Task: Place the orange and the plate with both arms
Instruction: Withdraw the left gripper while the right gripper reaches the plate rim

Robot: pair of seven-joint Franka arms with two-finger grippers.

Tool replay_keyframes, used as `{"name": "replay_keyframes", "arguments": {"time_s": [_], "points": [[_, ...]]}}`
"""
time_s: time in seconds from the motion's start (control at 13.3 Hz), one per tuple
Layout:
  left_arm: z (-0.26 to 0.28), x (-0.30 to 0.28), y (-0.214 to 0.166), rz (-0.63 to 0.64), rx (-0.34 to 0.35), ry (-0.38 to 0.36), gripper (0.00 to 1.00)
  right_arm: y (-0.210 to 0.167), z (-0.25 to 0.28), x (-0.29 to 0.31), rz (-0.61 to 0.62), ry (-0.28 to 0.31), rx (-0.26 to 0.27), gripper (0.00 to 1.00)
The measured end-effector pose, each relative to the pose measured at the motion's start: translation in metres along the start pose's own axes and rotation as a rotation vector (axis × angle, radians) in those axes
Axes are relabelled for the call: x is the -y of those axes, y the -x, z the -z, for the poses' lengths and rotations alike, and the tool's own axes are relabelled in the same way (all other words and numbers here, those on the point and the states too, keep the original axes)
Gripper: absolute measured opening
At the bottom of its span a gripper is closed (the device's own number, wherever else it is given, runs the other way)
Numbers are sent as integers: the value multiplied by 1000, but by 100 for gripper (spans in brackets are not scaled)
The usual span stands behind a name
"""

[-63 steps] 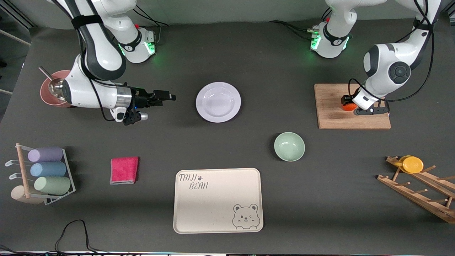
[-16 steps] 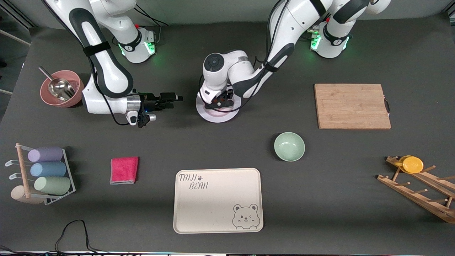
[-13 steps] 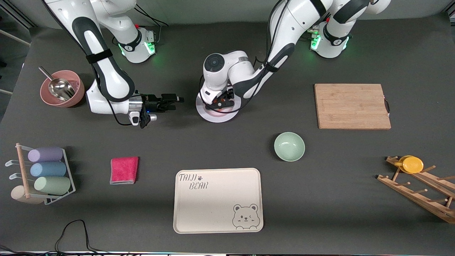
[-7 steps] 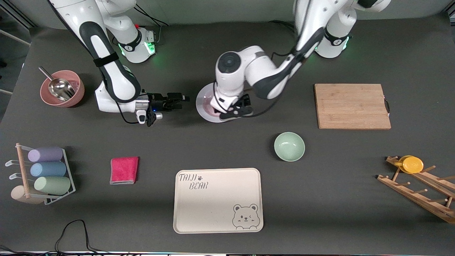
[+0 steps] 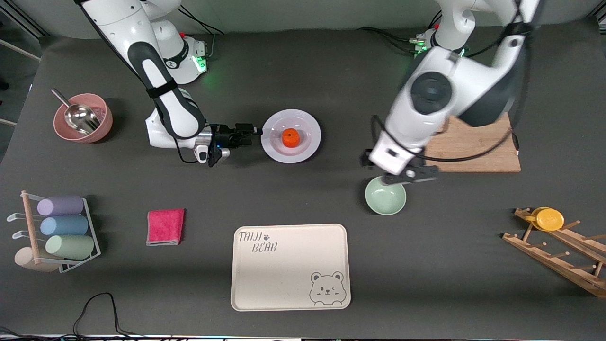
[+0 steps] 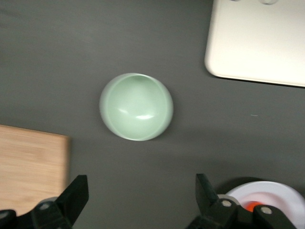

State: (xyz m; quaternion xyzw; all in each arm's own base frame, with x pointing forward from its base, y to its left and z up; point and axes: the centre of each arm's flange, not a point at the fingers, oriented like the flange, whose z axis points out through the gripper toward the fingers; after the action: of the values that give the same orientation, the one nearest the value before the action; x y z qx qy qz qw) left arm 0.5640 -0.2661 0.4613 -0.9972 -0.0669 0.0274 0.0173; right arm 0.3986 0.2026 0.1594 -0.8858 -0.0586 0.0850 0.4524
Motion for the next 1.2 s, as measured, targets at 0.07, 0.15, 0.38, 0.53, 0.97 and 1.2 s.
{"name": "replay_keyframes", "arguments": {"time_s": [0.07, 0.15, 0.38, 0.53, 0.97, 1.2], "points": [[7, 35, -12, -18, 13, -19, 100, 1, -3, -6, 0, -3, -2, 100], [14, 71, -23, -32, 28, -30, 100, 3, -6, -11, 0, -7, -5, 100], [32, 176, -45, -18, 59, -27, 100, 5, -13, -20, 6, -16, -17, 100], [39, 222, -44, -31, 62, -21, 100, 8, -21, -27, 19, -19, -37, 99], [86, 263, -16, -17, 22, -37, 100, 12, -31, -33, 39, -28, -51, 62], [97, 280, -8, 6, 19, -33, 100, 12, -32, -32, 36, -31, -55, 33]]}}
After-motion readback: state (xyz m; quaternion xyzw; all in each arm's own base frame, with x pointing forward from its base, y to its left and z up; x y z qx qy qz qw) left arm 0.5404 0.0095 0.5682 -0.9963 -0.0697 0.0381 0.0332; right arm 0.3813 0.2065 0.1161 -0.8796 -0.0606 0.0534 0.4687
